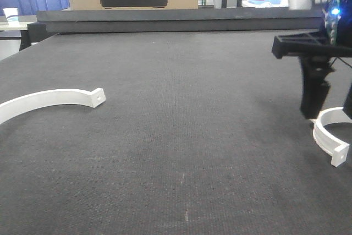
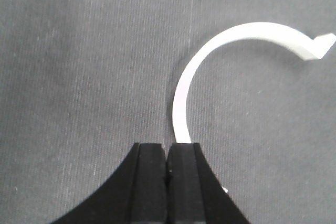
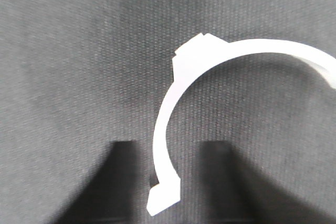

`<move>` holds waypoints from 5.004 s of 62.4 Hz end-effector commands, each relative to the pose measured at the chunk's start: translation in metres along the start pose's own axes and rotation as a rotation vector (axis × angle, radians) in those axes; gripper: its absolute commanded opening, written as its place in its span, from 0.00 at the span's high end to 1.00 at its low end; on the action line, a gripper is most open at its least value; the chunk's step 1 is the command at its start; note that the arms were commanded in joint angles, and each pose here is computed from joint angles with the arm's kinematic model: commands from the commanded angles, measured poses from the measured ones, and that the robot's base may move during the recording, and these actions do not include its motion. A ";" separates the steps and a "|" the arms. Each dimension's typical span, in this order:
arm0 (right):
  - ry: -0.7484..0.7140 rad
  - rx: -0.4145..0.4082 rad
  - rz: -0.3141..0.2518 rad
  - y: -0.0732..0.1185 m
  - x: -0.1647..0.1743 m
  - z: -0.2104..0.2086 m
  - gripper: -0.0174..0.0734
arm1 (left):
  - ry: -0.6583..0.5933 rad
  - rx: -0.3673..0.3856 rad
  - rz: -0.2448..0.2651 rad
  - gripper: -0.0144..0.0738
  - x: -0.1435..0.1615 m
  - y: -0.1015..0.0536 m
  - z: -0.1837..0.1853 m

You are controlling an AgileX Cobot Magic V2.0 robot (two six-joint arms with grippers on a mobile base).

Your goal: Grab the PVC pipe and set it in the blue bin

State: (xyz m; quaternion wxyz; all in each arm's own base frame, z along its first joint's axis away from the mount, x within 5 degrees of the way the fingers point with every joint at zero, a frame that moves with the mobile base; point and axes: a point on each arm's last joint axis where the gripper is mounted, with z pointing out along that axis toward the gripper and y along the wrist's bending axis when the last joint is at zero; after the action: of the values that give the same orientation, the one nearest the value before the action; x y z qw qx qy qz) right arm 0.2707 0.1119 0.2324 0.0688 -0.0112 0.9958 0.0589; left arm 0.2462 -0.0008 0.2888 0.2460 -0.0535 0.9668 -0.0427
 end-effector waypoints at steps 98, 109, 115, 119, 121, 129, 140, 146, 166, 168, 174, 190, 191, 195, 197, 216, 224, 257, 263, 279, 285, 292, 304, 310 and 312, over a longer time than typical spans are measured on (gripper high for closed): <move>-0.003 0.026 0.043 -0.003 -0.005 0.034 0.87 | 0.005 0.015 -0.013 0.96 0.001 -0.001 0.001; -0.016 0.043 0.025 -0.004 -0.006 0.034 0.99 | 0.016 0.028 -0.024 0.96 0.001 -0.002 0.000; -0.003 0.076 0.003 -0.008 -0.004 0.031 0.98 | 0.034 0.039 -0.010 0.96 -0.001 -0.007 -0.006; -0.005 0.102 -0.017 -0.010 -0.002 0.024 0.98 | 0.048 0.033 0.041 0.96 -0.005 -0.015 -0.015; -0.013 0.115 -0.028 -0.012 0.000 0.019 0.98 | 0.042 0.032 0.069 0.96 -0.008 -0.019 -0.019; -0.056 0.134 -0.047 -0.016 0.005 -0.002 0.98 | 0.004 0.018 0.072 0.96 -0.020 -0.031 -0.033; -0.163 0.101 -0.047 -0.018 0.015 -0.038 0.98 | 0.109 -0.010 0.069 0.96 -0.032 -0.034 -0.023; -0.215 0.083 -0.046 -0.019 0.021 -0.053 0.98 | 0.186 -0.024 0.069 0.96 -0.038 -0.035 -0.004; -0.253 0.089 -0.053 -0.022 0.028 -0.068 0.98 | 0.289 -0.040 0.064 0.96 -0.045 -0.036 0.053; -0.256 0.088 -0.053 -0.022 0.028 -0.068 0.98 | 0.296 -0.043 0.065 0.96 -0.045 -0.036 0.057; -0.267 0.083 -0.055 -0.022 0.027 -0.068 0.98 | 0.318 -0.046 0.069 0.92 -0.045 -0.036 0.067; -0.290 0.074 -0.057 -0.021 0.025 -0.069 0.98 | 0.364 -0.071 0.081 0.55 -0.043 -0.034 0.089; -0.290 0.074 -0.057 -0.021 0.025 -0.069 0.98 | 0.367 -0.072 0.079 0.53 -0.043 -0.034 0.091; -0.290 0.074 -0.057 -0.021 0.025 -0.069 0.98 | 0.370 -0.072 0.079 0.50 -0.043 -0.034 0.096; -0.288 0.075 -0.057 -0.021 0.025 -0.068 0.98 | 0.370 -0.072 0.079 0.50 -0.043 -0.034 0.100; -0.288 0.075 -0.057 -0.021 0.025 -0.068 0.98 | 0.435 -0.088 0.082 0.50 -0.037 -0.032 0.127; -0.291 0.073 -0.057 -0.021 0.025 -0.068 0.98 | 0.437 -0.088 0.082 0.52 -0.037 -0.032 0.128; -0.371 0.061 -0.075 -0.019 0.018 -0.071 0.98 | 0.397 -0.080 0.084 0.96 -0.041 -0.034 0.106; -0.390 0.053 -0.077 -0.018 0.017 -0.072 0.98 | 0.330 -0.064 0.083 0.96 -0.046 -0.036 0.087; -0.398 0.032 0.063 -0.042 0.009 -0.073 0.98 | 0.010 -0.007 0.084 0.96 -0.059 -0.039 0.016; -0.434 0.023 0.082 -0.054 0.005 -0.077 0.98 | -0.132 0.019 0.085 0.96 -0.057 -0.039 -0.006; -0.489 0.003 0.007 -0.059 0.001 -0.081 0.98 | -0.262 0.048 0.079 0.96 -0.045 -0.037 -0.023; -0.530 -0.054 -0.034 -0.070 -0.002 -0.078 0.99 | -0.416 0.084 0.064 0.96 -0.012 -0.029 -0.034; -0.536 -0.100 -0.027 -0.080 0.000 -0.072 0.99 | -0.483 0.087 0.054 0.96 0.005 -0.023 -0.034; -0.538 -0.117 -0.011 -0.084 0.000 -0.070 0.99 | -0.505 0.088 0.051 0.96 0.010 -0.021 -0.036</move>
State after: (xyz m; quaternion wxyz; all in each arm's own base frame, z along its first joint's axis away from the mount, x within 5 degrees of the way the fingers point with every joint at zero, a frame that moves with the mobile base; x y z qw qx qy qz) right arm 0.2637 0.0289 0.2936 0.3125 -0.0042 0.9446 0.0998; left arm 0.2327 -0.0237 0.3169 0.4407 -0.0175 0.8957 -0.0558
